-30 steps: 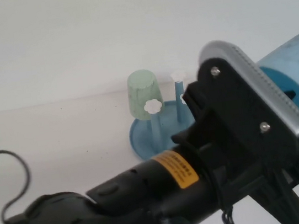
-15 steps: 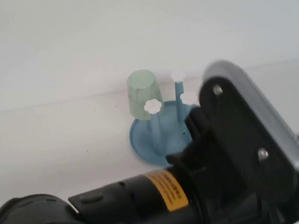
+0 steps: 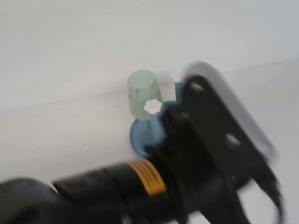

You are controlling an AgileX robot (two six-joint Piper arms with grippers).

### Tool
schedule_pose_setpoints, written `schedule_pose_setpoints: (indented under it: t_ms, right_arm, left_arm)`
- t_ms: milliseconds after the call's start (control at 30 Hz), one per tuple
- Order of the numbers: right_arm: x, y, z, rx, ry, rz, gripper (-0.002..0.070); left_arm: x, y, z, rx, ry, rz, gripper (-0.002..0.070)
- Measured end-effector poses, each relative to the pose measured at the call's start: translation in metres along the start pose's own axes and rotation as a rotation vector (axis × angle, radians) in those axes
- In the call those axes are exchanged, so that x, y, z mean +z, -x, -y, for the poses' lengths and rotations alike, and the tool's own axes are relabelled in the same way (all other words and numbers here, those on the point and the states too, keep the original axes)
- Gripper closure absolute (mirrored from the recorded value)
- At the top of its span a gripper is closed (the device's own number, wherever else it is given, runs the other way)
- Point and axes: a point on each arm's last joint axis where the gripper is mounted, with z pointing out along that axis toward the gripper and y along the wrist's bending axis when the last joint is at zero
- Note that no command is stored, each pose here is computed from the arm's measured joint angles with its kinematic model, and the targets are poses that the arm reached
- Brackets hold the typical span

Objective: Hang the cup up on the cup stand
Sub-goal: Place the cup on the cup holder

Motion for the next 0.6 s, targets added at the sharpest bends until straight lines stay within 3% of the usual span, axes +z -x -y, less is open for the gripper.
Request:
schedule_pose_setpoints:
  t_ms: [300, 467, 600]
  right_arm:
    - [0.000, 0.000, 0.001, -0.073, -0.012, -0.001, 0.0171]
    - [0.001, -0.002, -0.016, -0.212, 0.180, 0.002, 0.0171]
    - [0.013, -0.013, -0.029, -0.258, 0.316, -0.047, 0.0171]
  left_arm:
    - [-0.013, -0.035, -0.080, -0.227, 0.219, -0.150, 0.0674]
    - [-0.033, -0.052, -0.117, -0.410, 0.353, -0.180, 0.0674]
    - [-0.052, -0.061, -0.129, -0.481, 0.388, -0.223, 0.0675]
